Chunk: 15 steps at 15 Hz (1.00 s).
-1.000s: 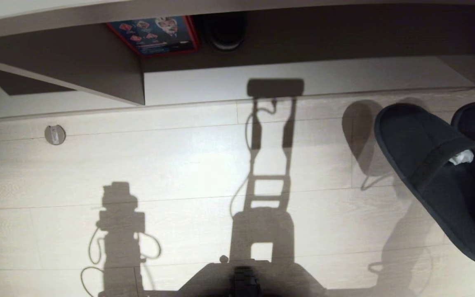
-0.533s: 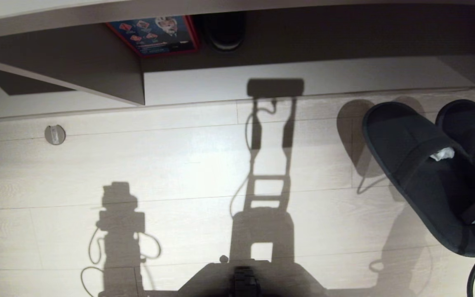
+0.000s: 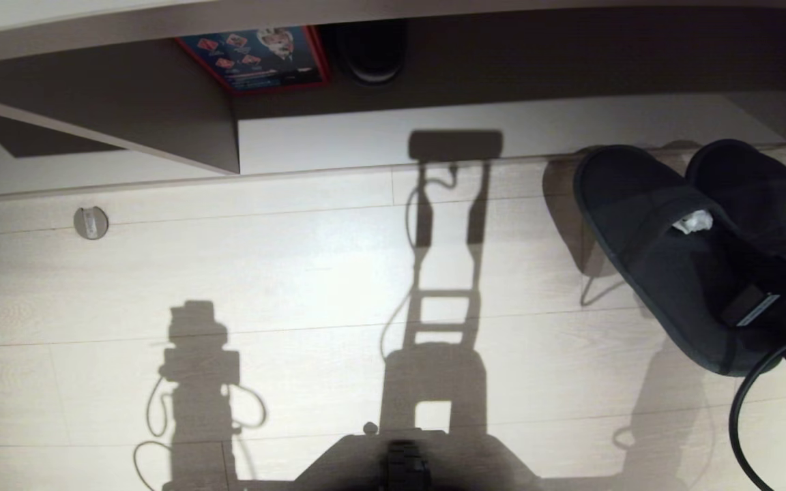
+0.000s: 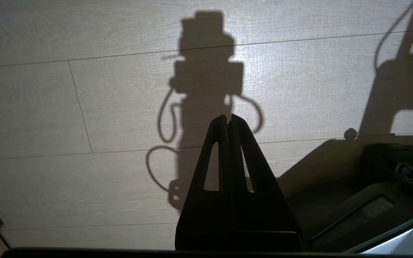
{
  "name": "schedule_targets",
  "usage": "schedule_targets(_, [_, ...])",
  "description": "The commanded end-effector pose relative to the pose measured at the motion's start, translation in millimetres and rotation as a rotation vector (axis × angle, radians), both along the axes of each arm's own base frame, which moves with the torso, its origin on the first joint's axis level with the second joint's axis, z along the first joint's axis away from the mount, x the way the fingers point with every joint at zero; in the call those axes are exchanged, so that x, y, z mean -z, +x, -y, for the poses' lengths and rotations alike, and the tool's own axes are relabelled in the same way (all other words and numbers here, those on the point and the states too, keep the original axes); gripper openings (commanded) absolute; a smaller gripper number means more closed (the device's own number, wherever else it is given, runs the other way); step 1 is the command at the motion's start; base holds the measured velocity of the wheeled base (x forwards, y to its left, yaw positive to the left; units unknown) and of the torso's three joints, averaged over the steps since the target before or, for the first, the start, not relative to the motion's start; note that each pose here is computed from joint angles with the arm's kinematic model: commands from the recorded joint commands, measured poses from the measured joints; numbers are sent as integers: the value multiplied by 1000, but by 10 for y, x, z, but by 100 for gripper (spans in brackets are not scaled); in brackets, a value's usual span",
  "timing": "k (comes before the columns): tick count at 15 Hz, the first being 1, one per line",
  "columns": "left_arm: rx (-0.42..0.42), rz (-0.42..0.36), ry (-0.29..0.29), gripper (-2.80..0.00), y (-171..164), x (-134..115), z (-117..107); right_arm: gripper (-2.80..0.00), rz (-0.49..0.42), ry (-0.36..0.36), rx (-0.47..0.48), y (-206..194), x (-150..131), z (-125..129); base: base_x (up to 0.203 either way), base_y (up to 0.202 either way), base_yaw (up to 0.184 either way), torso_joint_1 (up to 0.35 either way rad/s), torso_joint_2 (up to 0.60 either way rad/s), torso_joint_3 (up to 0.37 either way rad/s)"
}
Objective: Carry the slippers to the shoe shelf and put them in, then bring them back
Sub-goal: Place the slippers into the shoe cabinet
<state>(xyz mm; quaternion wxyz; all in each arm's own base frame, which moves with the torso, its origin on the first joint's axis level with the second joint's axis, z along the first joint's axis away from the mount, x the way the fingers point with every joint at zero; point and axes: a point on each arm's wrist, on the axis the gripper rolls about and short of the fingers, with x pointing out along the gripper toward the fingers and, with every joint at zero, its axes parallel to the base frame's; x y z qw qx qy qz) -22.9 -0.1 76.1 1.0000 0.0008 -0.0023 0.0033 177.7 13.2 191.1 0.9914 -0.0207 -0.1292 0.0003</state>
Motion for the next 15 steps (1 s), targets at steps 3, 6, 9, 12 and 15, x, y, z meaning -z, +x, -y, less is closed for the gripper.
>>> schedule_targets(3, [-1, 0, 0, -280, 0, 0, 0, -280, 64, -14, -19, 178, -67, -66, 0, 0, 0, 0, 0, 0])
schedule_targets(6, [-1, 0, 0, -280, -1, -1, 0, -280, 118, -16, -19, 293, -192, -81, 0, 0, 0, 0, 0, 0])
schedule_targets(9, [-1, 0, 0, -280, 0, -1, 0, -280, 112, -18, -19, 465, -174, -97, 0, 0, 0, 0, 0, 0])
schedule_targets(12, [-1, 2, 0, -280, -1, -3, 0, -280, 104, -19, -19, 588, -151, -110, 0, 0, 0, 0, 0, 0])
schedule_targets(15, [-1, 0, 0, -280, 0, 0, 0, -280, 113, -20, -18, 715, -163, -124, 0, 0, 0, 0, 0, 0])
